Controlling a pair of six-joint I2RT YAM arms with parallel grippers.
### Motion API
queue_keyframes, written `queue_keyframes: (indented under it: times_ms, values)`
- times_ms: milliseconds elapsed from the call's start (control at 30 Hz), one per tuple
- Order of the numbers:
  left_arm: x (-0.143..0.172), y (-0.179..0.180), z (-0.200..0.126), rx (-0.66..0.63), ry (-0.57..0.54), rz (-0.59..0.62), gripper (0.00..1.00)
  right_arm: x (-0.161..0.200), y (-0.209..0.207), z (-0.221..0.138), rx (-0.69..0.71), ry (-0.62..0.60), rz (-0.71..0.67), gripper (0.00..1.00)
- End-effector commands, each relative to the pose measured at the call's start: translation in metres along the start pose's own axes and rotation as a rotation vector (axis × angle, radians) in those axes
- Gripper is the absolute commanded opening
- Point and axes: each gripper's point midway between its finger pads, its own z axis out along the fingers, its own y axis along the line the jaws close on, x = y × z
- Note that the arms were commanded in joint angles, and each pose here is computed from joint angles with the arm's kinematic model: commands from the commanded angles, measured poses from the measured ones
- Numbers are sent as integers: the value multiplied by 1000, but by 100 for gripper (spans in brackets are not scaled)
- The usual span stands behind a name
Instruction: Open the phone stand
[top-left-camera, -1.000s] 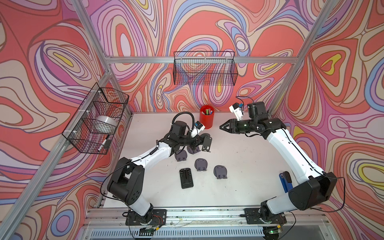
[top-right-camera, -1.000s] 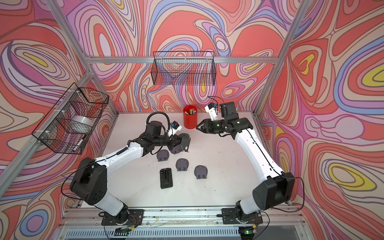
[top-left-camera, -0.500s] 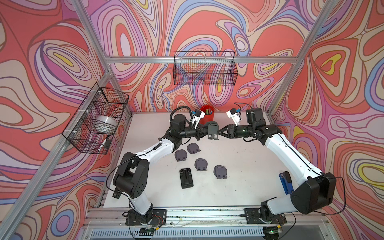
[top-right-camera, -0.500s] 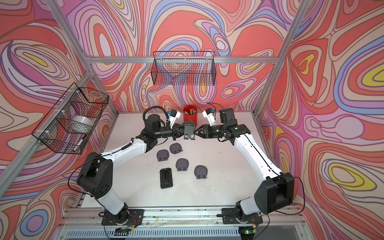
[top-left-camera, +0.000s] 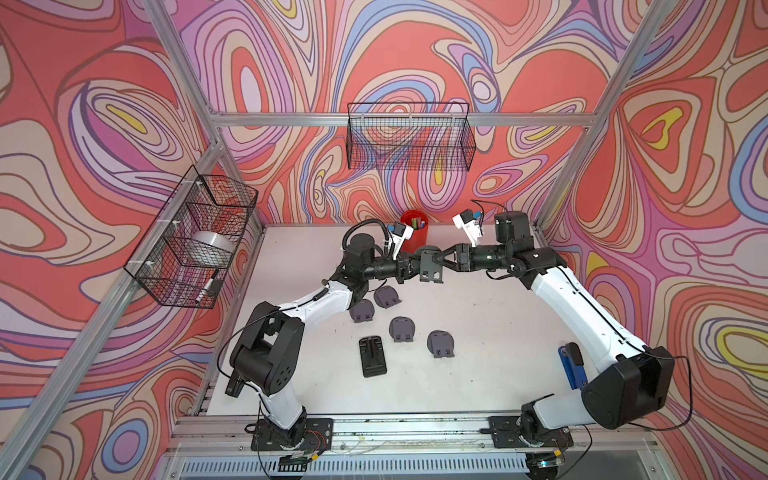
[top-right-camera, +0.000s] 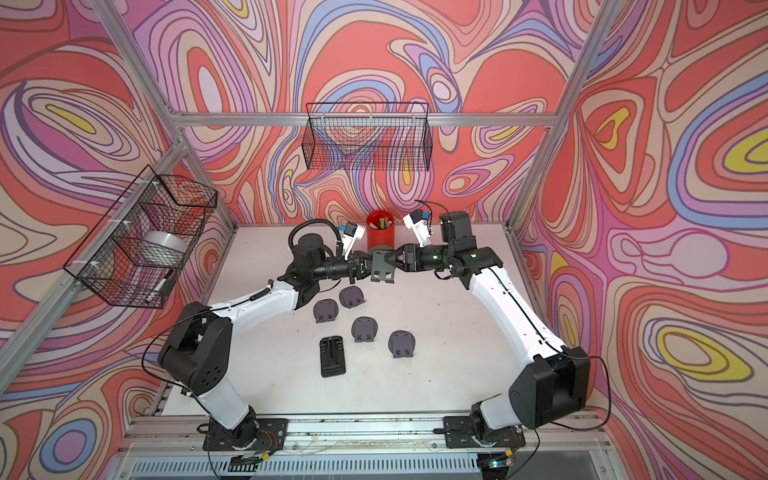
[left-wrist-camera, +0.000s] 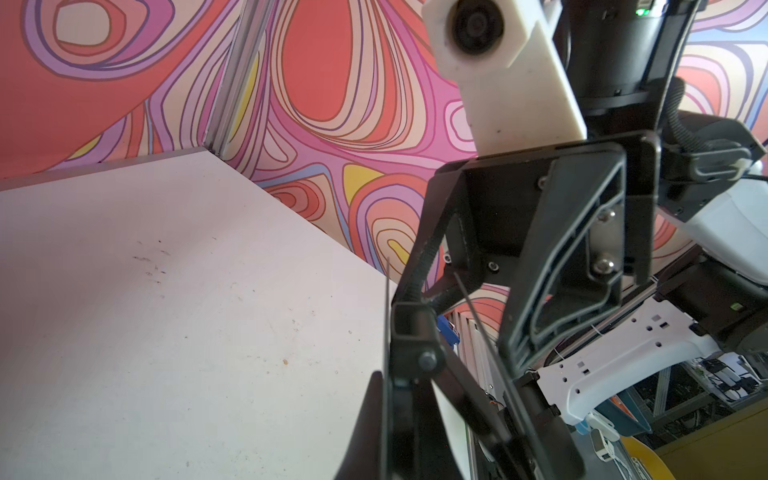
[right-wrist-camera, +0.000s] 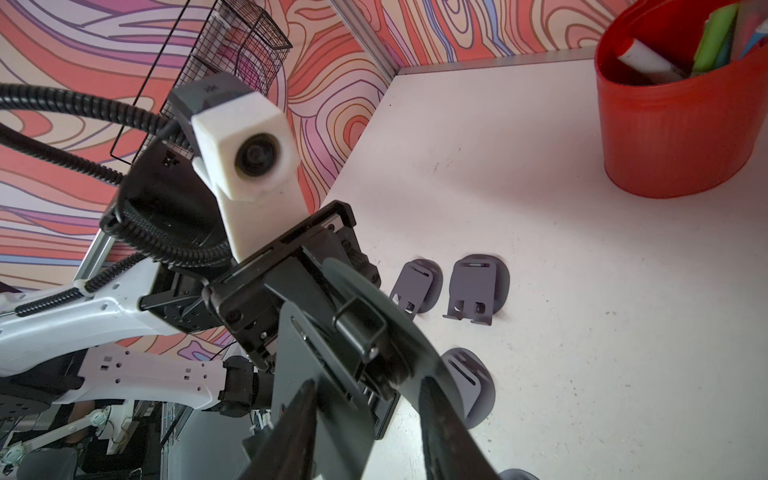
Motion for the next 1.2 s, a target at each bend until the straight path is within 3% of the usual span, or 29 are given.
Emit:
queue_keyframes:
  times_ms: [0, 400, 767, 1167]
  values:
    - [-4, -10, 3, 50, -15, 25, 0, -10, 7, 2, -42, -15, -29, 40]
    - [-1, -4, 13, 71, 16, -40, 0, -4, 13, 0, -73, -3, -69, 27]
    - [-7, -2, 16, 65, 50, -71, 0, 3, 23, -2, -126, 23, -98, 25]
    - [1, 9, 18, 12, 125, -170, 0, 2, 38, -10, -166, 15, -181, 3]
